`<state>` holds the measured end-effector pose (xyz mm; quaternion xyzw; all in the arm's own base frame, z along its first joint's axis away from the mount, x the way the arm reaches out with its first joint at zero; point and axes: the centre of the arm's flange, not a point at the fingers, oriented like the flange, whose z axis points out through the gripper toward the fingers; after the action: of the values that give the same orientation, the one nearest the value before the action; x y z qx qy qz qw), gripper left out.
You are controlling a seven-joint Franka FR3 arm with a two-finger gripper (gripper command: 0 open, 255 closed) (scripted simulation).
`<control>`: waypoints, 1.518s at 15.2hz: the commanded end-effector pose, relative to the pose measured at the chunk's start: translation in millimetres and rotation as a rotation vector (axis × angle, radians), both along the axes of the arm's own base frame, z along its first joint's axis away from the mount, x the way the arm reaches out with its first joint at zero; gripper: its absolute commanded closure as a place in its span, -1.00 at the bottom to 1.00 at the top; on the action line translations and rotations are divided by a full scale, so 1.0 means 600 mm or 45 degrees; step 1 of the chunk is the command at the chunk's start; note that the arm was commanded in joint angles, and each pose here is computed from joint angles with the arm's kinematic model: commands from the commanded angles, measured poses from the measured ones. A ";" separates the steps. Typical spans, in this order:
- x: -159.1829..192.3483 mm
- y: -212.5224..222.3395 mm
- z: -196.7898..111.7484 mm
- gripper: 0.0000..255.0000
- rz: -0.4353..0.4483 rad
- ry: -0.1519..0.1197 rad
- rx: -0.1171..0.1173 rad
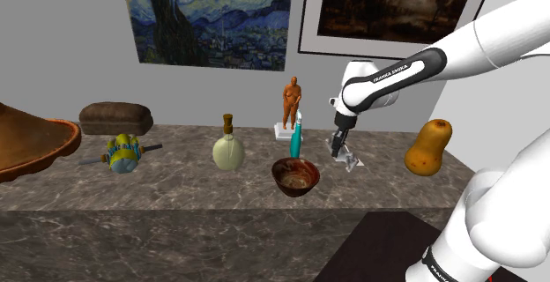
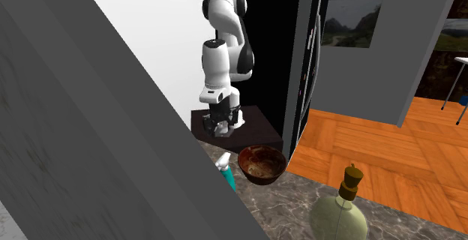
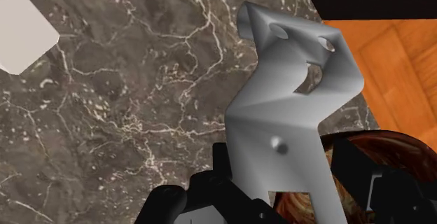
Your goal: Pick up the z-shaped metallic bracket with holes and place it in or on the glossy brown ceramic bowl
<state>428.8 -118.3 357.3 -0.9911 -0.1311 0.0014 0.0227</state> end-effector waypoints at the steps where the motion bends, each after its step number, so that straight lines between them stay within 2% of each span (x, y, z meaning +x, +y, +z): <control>1: 0.021 0.040 -0.001 1.00 -0.001 0.000 0.000; 11: 0.142 0.239 -0.013 1.00 -0.001 0.000 0.000; 23: 0.142 0.239 -0.109 1.00 -0.001 0.000 0.000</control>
<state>513.4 25.6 294.4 -0.9912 -0.1305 0.0015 0.0229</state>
